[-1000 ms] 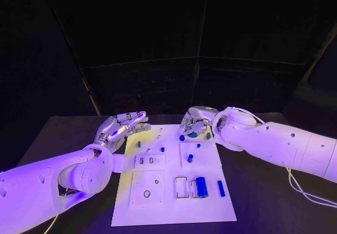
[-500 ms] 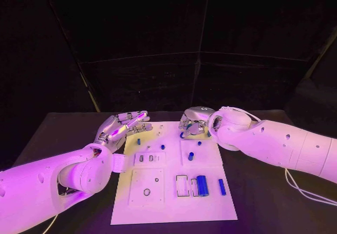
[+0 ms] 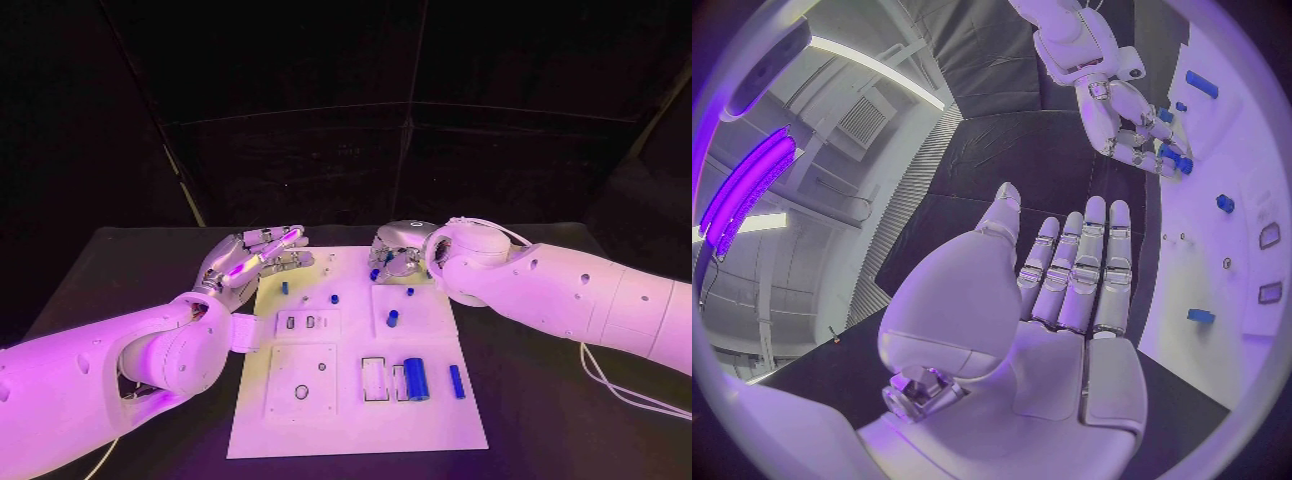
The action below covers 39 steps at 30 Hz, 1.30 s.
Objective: Assemble the parts on the task board
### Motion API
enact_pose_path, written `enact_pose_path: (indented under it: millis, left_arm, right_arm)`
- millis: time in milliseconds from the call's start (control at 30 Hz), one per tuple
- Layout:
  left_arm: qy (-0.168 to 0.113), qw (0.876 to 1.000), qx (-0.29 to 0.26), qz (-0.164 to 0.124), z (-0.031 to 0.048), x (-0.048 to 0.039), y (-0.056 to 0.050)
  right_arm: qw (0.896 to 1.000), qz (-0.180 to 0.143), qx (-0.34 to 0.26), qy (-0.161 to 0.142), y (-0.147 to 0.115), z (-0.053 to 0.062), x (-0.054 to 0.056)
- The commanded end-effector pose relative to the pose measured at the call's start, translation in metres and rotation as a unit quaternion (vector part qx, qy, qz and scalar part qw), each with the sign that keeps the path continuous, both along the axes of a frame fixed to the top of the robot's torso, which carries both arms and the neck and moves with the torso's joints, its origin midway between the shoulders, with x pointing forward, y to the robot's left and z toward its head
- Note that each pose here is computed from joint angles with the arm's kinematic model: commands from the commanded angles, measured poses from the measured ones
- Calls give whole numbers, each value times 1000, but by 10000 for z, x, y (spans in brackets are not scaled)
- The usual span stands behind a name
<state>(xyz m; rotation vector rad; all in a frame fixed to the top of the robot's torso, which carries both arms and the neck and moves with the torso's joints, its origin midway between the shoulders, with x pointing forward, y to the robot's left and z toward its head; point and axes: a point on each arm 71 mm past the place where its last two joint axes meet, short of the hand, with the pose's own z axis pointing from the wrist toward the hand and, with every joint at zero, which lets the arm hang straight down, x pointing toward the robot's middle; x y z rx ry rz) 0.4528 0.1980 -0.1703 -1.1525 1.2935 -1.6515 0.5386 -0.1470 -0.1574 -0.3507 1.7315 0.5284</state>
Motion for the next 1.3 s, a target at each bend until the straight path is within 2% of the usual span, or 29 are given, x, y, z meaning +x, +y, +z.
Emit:
enact_pose_path:
  millis: [33, 300, 667, 867, 1000, 1133, 1300]
  left_arm:
    - [-6, 1000, -2, -8, 22, -5, -14]
    - [-6, 1000, -2, -9, 32, -5, -13]
    - [-6, 1000, -2, -9, 31, 3, -15]
    - [-6, 1000, -1, -9, 29, 6, -12]
    - [-4, 1000, 0, -7, 26, 11, 5]
    - [-3, 1000, 3, -2, 26, 15, 37]
    - [-3, 1000, 5, 1, 30, 20, 62]
  right_arm:
    - [1000, 2, -14, 10, 9, -11, 7]
    - [1000, 6, -21, 19, 41, -33, 20]
    - [1000, 4, -17, 14, 72, -36, 52]
    - [1000, 4, 5, -13, 93, 13, 53]
    - [998, 6, 33, -46, 116, 86, 19]
    - [995, -3, 61, -77, 142, 159, -7]
    - [991, -20, 83, -100, 180, 196, 34]
